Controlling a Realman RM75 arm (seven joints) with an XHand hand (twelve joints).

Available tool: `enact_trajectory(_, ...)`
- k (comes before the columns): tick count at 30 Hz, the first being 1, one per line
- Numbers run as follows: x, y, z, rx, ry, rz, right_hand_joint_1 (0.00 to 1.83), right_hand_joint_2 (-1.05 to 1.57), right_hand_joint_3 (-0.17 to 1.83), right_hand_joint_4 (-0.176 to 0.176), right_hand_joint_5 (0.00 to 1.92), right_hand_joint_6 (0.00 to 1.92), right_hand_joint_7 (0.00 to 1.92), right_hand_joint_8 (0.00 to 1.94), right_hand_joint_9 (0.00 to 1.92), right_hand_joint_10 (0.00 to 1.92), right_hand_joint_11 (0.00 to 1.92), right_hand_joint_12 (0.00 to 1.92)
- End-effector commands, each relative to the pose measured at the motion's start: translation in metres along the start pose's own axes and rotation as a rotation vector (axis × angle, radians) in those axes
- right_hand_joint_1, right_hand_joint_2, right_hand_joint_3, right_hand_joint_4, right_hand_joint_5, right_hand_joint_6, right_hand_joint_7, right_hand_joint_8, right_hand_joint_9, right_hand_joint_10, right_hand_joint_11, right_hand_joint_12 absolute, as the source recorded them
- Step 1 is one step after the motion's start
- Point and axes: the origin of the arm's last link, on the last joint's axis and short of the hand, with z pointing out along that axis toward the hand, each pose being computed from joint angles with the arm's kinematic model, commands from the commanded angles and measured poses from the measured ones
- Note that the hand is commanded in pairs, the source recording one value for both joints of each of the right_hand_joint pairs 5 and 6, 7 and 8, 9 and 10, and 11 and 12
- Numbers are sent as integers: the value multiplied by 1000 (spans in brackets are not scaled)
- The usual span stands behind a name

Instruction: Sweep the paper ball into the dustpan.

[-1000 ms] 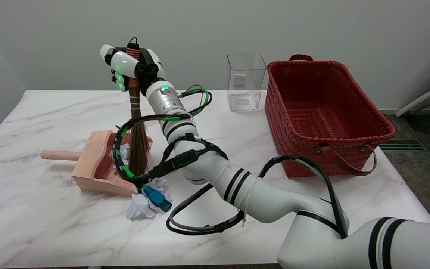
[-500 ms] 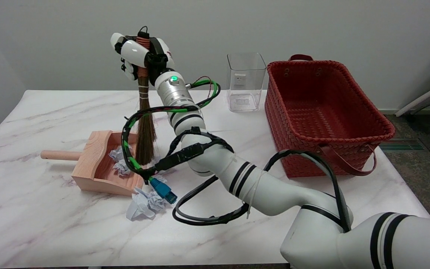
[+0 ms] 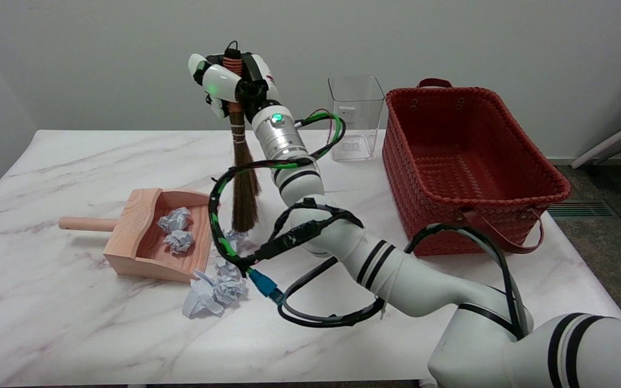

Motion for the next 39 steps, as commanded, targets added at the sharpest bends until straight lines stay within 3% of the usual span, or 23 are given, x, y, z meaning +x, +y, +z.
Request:
enact_trajectory(1, 34, -6, -38, 22, 24, -220, 916, 1513, 1171, 0, 1920, 1920, 1920, 1920, 1920, 1920, 1809, 1809)
enact_trajectory(7, 33, -5, -51, -9, 35, -234, 916, 1525, 1184, 0, 1920, 1920, 1920, 1920, 1920, 1920, 1803, 1803)
enact_trajectory(27, -20, 4, -74, -44, -27, -204, 921, 1519, 1264, 0, 1920, 1920, 1920, 1920, 1920, 1920, 1809, 1809)
enact_trajectory(39, -55, 20, -74, -43, -92, -324, 946, 1463, 1345, 0, 1920, 1920, 1920, 1920, 1920, 1920, 1828, 1828)
